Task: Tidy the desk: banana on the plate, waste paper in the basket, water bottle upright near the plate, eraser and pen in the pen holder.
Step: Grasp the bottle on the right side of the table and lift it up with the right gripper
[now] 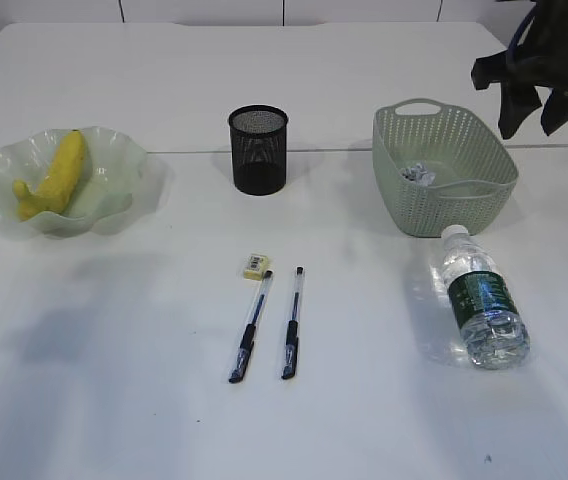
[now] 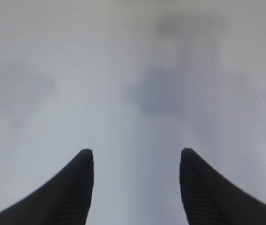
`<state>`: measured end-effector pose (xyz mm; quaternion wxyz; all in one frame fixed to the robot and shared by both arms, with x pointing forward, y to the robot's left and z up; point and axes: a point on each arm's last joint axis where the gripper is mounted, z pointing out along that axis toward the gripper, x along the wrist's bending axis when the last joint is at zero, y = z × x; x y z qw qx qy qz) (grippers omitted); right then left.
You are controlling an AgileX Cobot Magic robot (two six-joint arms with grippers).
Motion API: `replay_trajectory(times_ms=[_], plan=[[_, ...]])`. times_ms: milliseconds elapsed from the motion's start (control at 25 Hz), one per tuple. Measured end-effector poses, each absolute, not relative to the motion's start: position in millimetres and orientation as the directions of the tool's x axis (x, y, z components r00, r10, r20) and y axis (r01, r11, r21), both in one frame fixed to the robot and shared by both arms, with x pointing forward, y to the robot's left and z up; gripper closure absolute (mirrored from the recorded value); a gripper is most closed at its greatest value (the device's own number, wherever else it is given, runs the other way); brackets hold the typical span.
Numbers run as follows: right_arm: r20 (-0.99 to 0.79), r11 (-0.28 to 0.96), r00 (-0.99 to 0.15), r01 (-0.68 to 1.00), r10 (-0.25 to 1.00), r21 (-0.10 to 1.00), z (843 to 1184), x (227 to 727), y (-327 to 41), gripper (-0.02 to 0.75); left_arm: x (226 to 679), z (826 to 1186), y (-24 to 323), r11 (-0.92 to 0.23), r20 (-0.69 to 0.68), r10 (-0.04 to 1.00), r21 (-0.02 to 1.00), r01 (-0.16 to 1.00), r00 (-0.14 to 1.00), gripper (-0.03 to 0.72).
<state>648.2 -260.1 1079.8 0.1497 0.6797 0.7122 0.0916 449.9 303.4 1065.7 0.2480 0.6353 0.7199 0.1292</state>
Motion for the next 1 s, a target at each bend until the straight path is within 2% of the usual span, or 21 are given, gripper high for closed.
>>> replay_trajectory(times_ms=[240, 680, 800, 1000], plan=[[-0.005, 0.064, -0.065, 0.959, 0.998, 0.276, 1070.7, 642.3, -252.2, 0.386, 449.7, 1065.4, 304.8, 0.146, -0.173, 0.983, 0.503, 0.852, -0.066, 0.276], [0.038, 0.057, -0.058, 0.998, 0.998, 0.017, 1002.5, 611.9, -250.7, 0.385, 449.7, 1065.4, 305.1, 0.143, -0.169, 0.983, 0.503, 0.852, -0.066, 0.276], [0.043, 0.055, -0.056, 0.998, 0.997, 0.034, 1000.6, 612.9, -250.2, 0.370, 449.7, 1065.4, 305.1, 0.143, -0.169, 0.983, 0.503, 0.852, -0.066, 0.276], [0.049, 0.051, -0.055, 0.996, 0.997, 0.077, 1000.8, 616.8, -249.4, 0.248, 449.7, 1065.4, 305.1, 0.143, -0.169, 0.983, 0.503, 0.852, -0.066, 0.276]])
